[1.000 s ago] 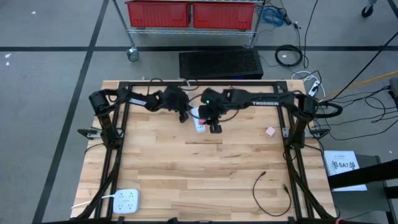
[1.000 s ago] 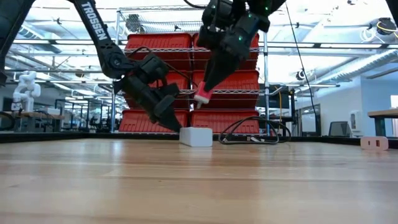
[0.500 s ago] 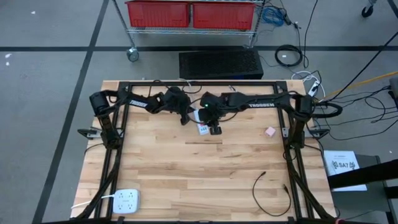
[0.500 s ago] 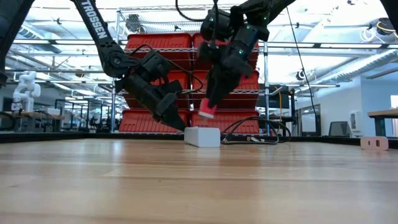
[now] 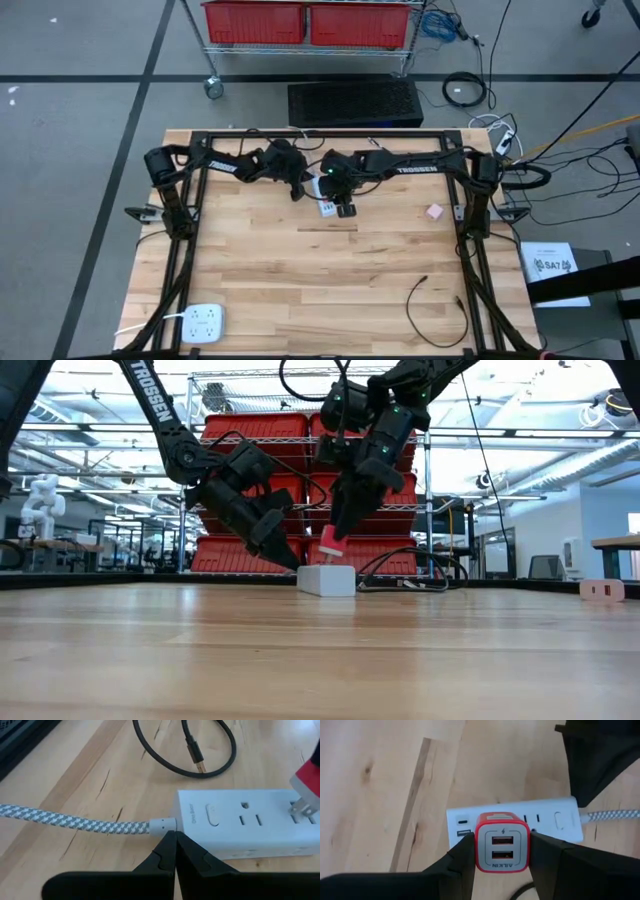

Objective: Insert USB
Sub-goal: Insert the pink charger adapter into the top white outlet extension

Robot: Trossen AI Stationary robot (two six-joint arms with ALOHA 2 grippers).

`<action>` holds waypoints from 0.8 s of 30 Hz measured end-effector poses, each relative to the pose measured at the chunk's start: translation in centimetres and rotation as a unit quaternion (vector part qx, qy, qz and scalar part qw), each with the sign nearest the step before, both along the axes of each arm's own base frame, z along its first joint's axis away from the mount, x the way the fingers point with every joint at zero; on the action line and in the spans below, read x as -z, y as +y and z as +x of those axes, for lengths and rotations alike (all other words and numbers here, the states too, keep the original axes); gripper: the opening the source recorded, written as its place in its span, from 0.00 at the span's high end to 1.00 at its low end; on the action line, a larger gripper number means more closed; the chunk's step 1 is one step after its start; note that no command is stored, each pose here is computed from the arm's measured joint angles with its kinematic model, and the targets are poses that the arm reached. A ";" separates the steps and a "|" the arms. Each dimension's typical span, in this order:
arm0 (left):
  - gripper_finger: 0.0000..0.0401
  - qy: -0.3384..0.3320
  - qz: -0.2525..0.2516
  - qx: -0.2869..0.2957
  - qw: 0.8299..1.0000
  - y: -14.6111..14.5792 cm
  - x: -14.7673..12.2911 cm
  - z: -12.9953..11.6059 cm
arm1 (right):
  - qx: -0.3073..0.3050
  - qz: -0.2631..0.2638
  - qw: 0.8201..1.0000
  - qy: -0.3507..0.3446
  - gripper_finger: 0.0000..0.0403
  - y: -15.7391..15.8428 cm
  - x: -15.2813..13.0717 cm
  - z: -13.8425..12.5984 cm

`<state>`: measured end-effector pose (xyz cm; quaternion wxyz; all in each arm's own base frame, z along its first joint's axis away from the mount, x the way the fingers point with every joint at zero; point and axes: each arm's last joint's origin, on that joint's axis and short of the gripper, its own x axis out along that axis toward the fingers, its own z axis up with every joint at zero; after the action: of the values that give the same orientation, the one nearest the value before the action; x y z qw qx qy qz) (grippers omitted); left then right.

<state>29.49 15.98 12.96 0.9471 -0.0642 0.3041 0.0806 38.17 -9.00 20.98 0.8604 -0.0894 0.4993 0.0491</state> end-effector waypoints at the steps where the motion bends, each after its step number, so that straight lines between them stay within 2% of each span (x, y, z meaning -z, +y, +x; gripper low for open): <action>1: 0.98 0.000 0.000 0.000 1.000 0.0 0.0 0.0 | -0.002 0.004 1.000 -0.001 0.70 0.0 0.0 0.0; 13: 0.98 0.000 0.001 0.001 1.000 0.0 0.0 0.0 | -0.024 0.004 1.000 -0.001 0.70 0.5 0.6 0.5; 19: 0.98 0.000 0.000 0.001 1.000 0.0 0.0 0.0 | -0.035 -0.034 0.999 0.017 0.70 0.6 0.8 0.5; 24: 0.98 0.001 0.001 0.002 1.000 0.0 0.0 0.0 | -0.038 -0.035 0.998 0.032 0.70 0.5 0.4 0.3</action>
<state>29.48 15.97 12.95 0.9470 -0.0627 0.3049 0.0787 38.51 -8.55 20.54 0.8378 -0.1368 0.5242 0.0675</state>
